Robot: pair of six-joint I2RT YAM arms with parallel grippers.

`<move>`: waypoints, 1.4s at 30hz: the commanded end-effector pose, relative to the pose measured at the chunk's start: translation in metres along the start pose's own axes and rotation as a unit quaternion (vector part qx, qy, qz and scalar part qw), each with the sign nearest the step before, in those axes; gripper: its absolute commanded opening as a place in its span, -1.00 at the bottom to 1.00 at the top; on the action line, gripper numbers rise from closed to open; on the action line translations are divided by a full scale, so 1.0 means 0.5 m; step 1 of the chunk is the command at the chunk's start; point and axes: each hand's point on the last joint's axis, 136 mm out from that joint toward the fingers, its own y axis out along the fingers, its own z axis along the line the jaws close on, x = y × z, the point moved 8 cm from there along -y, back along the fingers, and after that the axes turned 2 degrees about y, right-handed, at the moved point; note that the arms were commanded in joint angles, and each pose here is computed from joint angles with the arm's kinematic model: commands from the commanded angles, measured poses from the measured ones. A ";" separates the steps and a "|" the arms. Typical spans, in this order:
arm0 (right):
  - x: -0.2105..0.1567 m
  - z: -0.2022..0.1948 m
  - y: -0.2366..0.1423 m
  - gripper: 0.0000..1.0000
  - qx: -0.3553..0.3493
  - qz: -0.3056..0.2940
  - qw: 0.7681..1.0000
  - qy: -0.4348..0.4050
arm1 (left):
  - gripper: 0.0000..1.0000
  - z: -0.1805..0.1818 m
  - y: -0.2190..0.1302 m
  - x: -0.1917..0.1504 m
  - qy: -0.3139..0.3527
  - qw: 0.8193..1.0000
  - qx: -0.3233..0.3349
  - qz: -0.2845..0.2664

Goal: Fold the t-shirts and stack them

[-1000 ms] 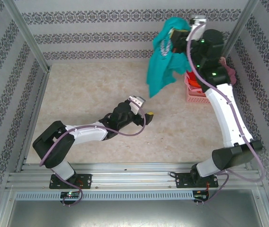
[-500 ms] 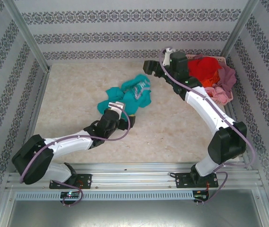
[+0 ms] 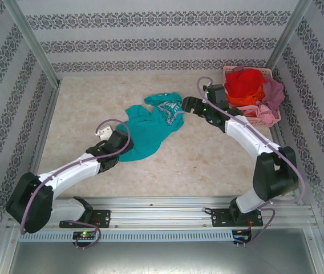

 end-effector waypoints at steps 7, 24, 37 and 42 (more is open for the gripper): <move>-0.075 0.016 0.101 0.78 0.014 0.112 0.994 -0.013 | 0.90 -0.020 0.089 0.069 -0.061 0.995 0.055 0.065; -0.097 -0.013 0.116 0.71 -0.014 0.095 0.995 -0.030 | 0.52 -0.094 0.216 0.108 -0.079 0.987 0.031 0.140; -0.109 -0.082 0.119 0.59 -0.064 0.015 0.996 0.052 | -1.00 -0.049 0.201 0.057 -0.100 0.991 -0.019 0.088; -0.116 -0.076 0.130 0.35 -0.039 0.030 0.998 0.039 | -1.00 -0.006 0.153 0.064 -0.099 0.994 -0.013 0.047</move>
